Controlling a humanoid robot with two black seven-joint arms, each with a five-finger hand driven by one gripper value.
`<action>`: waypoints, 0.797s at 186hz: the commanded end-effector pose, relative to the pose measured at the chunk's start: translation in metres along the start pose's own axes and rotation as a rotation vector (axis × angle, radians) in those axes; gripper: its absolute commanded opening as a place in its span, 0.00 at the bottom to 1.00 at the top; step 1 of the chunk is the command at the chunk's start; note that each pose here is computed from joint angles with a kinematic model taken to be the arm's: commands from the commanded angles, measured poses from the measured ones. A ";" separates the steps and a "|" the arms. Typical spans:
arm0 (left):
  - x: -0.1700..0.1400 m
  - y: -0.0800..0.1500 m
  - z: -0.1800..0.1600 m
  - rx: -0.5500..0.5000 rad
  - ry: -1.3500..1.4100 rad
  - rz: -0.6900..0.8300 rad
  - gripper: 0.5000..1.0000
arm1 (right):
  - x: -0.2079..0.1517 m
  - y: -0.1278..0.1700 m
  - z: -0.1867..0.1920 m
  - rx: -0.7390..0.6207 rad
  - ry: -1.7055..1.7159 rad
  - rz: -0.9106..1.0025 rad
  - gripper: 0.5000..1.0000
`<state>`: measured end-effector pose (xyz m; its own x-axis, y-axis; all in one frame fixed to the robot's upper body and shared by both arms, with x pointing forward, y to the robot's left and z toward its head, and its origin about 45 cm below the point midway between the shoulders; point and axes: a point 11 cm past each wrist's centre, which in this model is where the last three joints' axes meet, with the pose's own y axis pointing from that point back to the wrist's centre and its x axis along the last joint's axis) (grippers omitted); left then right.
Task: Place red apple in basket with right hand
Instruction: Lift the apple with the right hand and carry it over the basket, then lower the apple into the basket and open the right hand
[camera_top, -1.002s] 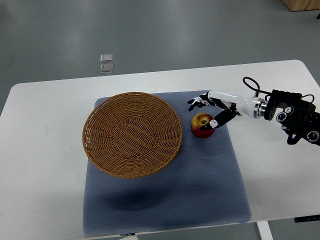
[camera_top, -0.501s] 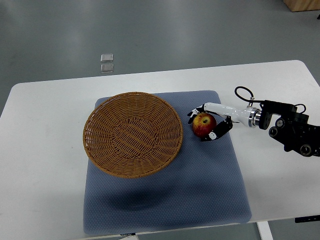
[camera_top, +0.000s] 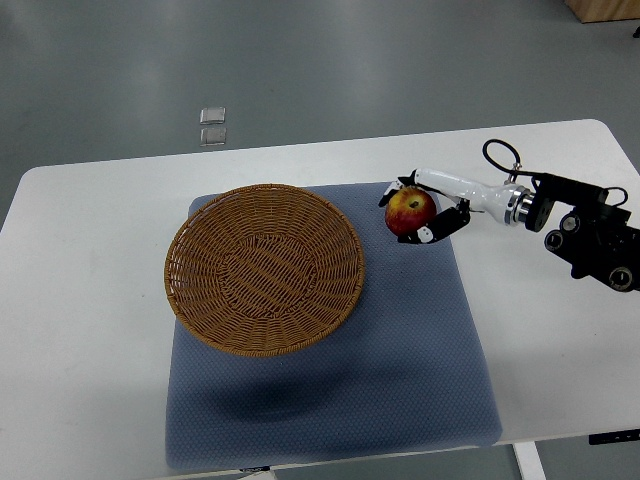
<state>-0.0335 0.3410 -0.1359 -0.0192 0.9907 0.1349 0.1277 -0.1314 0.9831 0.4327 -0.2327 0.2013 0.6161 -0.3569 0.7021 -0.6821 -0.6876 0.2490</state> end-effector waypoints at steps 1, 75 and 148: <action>0.000 0.000 0.000 0.000 0.000 0.000 1.00 | 0.014 -0.008 -0.020 0.050 0.021 0.019 0.00; 0.000 0.000 0.000 0.000 0.001 0.000 1.00 | -0.024 -0.087 -0.155 0.335 0.202 -0.129 0.00; 0.000 0.000 0.000 0.000 0.000 0.000 1.00 | -0.106 -0.111 -0.134 0.252 0.270 -0.301 0.15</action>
<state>-0.0337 0.3409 -0.1359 -0.0196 0.9907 0.1344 0.1280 -0.1308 0.9831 0.3872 -0.0297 0.1972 0.6210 0.0312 0.7831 -0.3320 -0.8946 0.2990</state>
